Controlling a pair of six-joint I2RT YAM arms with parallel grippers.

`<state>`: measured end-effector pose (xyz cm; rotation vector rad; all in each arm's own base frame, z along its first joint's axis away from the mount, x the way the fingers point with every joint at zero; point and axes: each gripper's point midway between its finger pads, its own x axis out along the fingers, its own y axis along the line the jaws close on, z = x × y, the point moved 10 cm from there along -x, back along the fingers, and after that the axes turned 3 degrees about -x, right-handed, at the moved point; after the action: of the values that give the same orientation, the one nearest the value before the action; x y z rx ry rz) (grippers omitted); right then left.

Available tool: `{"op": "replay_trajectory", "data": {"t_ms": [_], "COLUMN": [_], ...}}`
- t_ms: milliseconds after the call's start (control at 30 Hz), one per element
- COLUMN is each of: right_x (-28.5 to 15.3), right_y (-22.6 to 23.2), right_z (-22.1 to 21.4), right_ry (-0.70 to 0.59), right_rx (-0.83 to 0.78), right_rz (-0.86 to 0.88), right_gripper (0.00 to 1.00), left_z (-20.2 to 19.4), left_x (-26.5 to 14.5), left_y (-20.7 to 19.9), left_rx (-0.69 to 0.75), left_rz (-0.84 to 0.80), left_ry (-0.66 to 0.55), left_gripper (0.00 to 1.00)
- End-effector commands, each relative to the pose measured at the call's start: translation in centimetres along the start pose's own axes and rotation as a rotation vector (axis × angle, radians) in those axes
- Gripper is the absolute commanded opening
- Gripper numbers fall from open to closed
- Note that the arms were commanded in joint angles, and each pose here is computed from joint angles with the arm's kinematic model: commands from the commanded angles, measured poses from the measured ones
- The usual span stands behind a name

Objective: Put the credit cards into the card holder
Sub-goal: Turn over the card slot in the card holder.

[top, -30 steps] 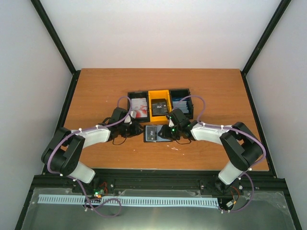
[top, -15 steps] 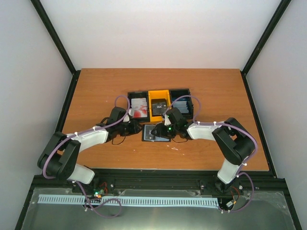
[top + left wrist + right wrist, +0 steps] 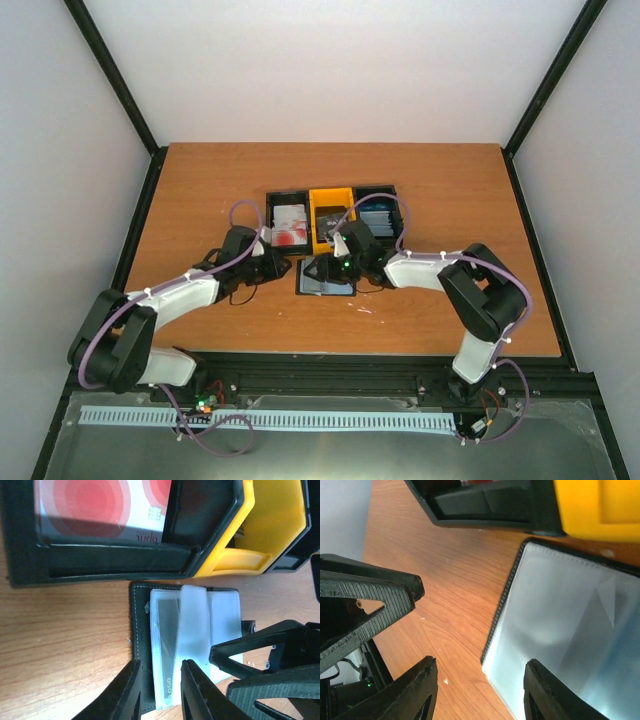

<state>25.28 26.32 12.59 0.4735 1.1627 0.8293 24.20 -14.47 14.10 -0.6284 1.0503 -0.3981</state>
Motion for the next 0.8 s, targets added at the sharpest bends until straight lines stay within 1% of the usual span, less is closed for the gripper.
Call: {"op": "replay_trajectory", "data": {"t_ms": [0,100,233,367,533,633,767], "right_x": [1.6,2.4,2.8,3.1,3.8,3.7,2.1], "right_y": [0.6,-0.3,-1.0,-1.2,-1.4,-1.0,0.8], "right_z": [0.4,0.0,-0.3,-0.1,0.2,0.5,1.4], "right_ry": [0.030,0.055,0.055,0.043,0.028,0.009,-0.042], "right_rx": [-0.035,-0.008,0.004,0.005,0.018,0.014,-0.034], "right_rz": [0.027,-0.016,-0.049,-0.051,-0.039,-0.029,0.004], "right_gripper": [0.48,0.47,0.47,0.47,0.47,0.46,0.46], "left_z": [0.5,0.7,0.7,0.6,0.6,0.8,1.2], "left_x": [-1.0,-1.3,-1.4,-1.3,-1.3,-1.5,-2.1], "left_y": [0.3,0.4,0.0,-0.2,-0.1,0.1,0.2], "left_rx": [-0.033,-0.034,-0.010,0.003,-0.001,-0.009,-0.014], "left_rz": [0.029,0.022,-0.035,-0.070,-0.070,-0.069,-0.068], "left_ry": [-0.059,-0.066,-0.054,-0.038,-0.036,-0.043,-0.069], "left_gripper": [0.23,0.23,0.23,0.23,0.23,0.23,0.23]}}
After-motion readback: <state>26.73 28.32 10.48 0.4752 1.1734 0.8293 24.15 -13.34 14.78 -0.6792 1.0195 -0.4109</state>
